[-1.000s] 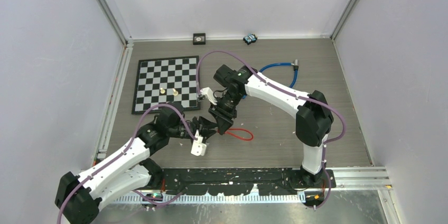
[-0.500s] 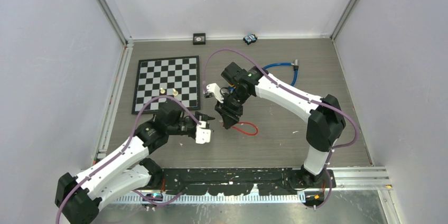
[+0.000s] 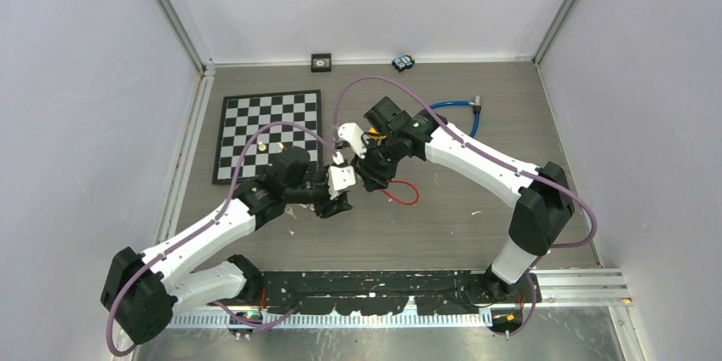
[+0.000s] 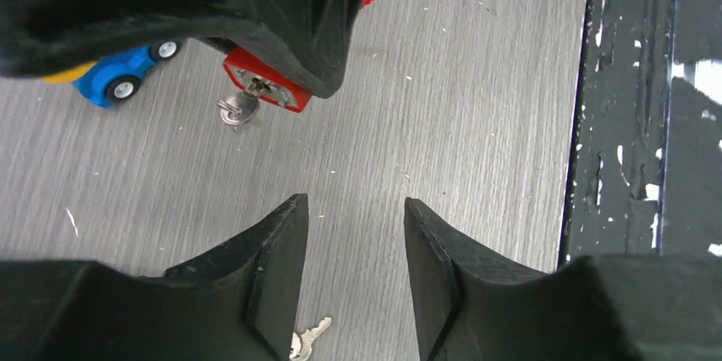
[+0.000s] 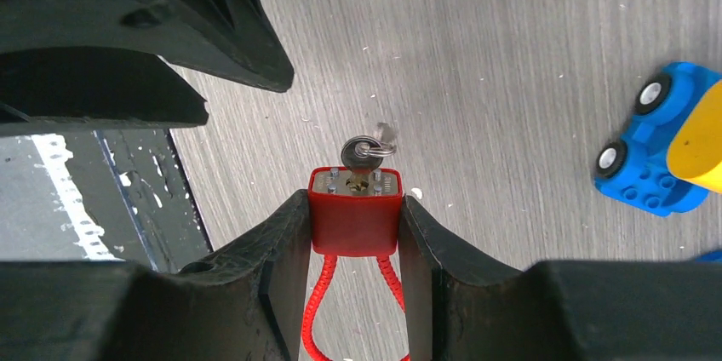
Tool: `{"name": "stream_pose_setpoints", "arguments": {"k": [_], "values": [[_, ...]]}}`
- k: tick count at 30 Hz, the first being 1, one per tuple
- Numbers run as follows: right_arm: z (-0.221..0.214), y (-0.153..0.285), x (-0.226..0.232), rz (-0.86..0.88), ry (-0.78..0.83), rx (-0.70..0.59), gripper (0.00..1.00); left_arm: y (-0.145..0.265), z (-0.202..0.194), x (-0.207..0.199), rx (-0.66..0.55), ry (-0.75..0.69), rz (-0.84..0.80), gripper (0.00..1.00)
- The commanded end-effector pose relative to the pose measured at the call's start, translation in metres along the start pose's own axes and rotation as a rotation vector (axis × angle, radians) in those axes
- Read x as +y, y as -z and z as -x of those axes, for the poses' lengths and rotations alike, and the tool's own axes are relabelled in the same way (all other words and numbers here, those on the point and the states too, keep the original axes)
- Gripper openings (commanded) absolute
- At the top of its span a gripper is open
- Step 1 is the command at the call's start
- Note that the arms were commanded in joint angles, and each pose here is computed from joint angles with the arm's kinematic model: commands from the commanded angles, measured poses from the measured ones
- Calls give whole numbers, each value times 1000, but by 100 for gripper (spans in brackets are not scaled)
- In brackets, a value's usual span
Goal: Unlock with the key
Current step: Unlock the lock.
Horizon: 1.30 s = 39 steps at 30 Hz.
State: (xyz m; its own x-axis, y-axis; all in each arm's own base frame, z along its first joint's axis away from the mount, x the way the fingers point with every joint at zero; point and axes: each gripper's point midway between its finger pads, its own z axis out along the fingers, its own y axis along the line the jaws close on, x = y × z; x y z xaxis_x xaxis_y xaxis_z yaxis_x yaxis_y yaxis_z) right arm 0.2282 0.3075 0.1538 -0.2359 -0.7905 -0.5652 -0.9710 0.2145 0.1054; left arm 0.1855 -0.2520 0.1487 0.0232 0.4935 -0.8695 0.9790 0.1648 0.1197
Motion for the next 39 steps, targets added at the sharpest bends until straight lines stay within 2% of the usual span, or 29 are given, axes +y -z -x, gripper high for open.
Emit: {"name": "stream_pose_setpoints", "arguments": {"k": [1,3,5,7,12,18,23,32,39], "values": [[20,24,-16,-80,-26,-104,0,2,28,24,-59,145,62,47],[20,30,-23,-75,-77,-130,0,6,25,40,-88,269,49,46],[19,35,-32,-76,-126,-153,0,18,27,61,-165,425,41,46],[18,37,-37,-84,-146,-163,0,30,36,79,-251,491,31,47],[19,36,-42,-98,-161,-172,0,31,55,94,-325,596,4,48],[27,37,-45,-101,-170,-191,0,15,67,111,-357,895,-82,47],[30,36,-42,-82,-172,-200,0,-1,63,119,-344,1067,-128,45],[28,34,-41,-74,-172,-197,1,-28,68,111,-292,1201,-217,44],[27,31,-40,-65,-177,-195,0,-35,67,106,-273,1204,-236,39]]}}
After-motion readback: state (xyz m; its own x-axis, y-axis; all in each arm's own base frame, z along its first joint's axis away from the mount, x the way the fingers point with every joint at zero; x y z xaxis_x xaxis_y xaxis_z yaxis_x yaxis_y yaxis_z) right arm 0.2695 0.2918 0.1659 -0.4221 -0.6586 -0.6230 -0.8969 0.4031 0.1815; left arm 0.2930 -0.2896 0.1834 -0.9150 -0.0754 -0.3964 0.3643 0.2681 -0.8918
